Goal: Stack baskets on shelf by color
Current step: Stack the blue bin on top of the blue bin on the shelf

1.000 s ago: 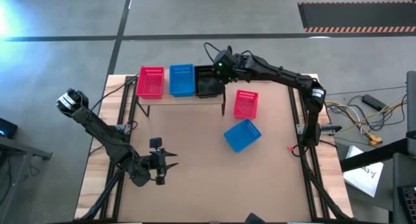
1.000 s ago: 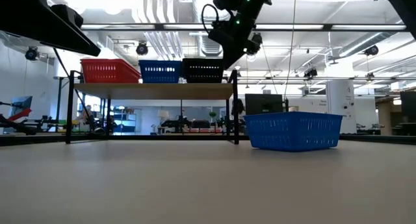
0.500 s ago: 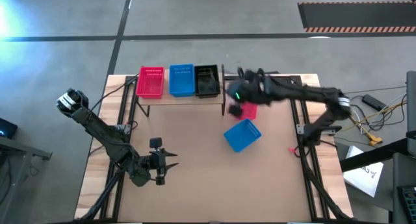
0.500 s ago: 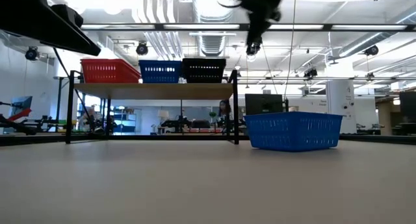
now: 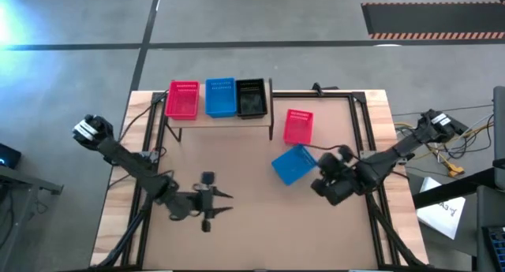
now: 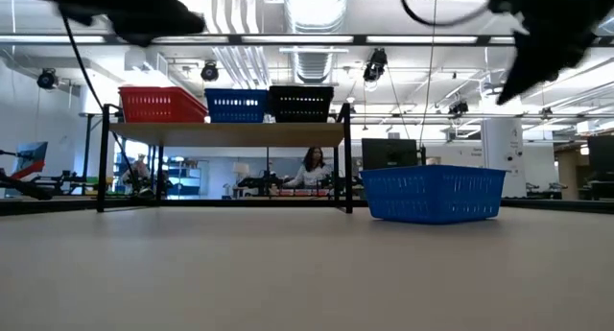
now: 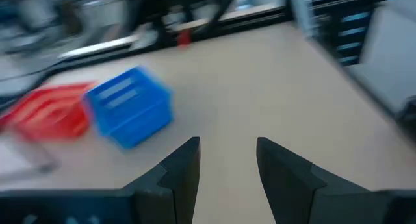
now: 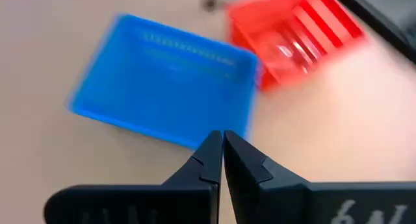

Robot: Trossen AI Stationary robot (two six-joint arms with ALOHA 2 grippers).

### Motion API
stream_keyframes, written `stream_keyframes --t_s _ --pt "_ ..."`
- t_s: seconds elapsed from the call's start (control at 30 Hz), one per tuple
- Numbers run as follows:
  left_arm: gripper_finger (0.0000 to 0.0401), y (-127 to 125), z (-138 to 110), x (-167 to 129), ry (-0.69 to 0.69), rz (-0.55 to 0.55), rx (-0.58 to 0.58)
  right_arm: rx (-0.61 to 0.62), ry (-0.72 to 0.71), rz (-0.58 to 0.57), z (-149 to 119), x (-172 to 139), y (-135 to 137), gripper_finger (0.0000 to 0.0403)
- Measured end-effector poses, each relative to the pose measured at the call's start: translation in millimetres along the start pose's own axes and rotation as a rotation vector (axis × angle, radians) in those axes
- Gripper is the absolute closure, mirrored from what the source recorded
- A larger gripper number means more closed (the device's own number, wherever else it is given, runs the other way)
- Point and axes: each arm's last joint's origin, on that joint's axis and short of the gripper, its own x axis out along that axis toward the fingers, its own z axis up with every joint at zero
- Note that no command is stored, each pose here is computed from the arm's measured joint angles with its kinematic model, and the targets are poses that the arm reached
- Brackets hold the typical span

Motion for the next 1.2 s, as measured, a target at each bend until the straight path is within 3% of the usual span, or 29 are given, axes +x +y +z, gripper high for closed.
stream_keyframes --t_s 0.1,0.3,0.43,0.57,0.83,0.93,1.03,1.2 --pt "0.0265 15 6 29 -0.009 -0.090 0.026 0.068 0.048 -0.082 -14 8 -19 0.0394" --pt "0.0265 45 9 86 0.040 -0.131 0.201 0.170 0.075 -0.162 -26 36 -49 0.0394" --pt "0.0265 56 15 120 0.046 -0.137 0.247 0.190 0.022 -0.076 -22 57 -49 0.0394" --pt "0.0262 62 18 146 0.041 -0.217 0.230 0.163 -0.010 0.071 -11 75 -41 0.0394" --pt "0.0180 69 14 170 0.158 -0.241 0.249 0.031 -0.041 0.192 6 100 -25 0.0394" --pt "0.0148 71 13 172 0.162 -0.185 0.304 -0.047 -0.030 0.225 11 105 -16 0.0394" --pt "0.0136 75 14 173 0.176 -0.089 0.360 -0.110 -0.033 0.188 18 101 -10 0.0394" --pt "0.0149 93 14 177 0.166 -0.053 0.350 -0.152 -0.071 0.029 34 67 -6 0.0394"
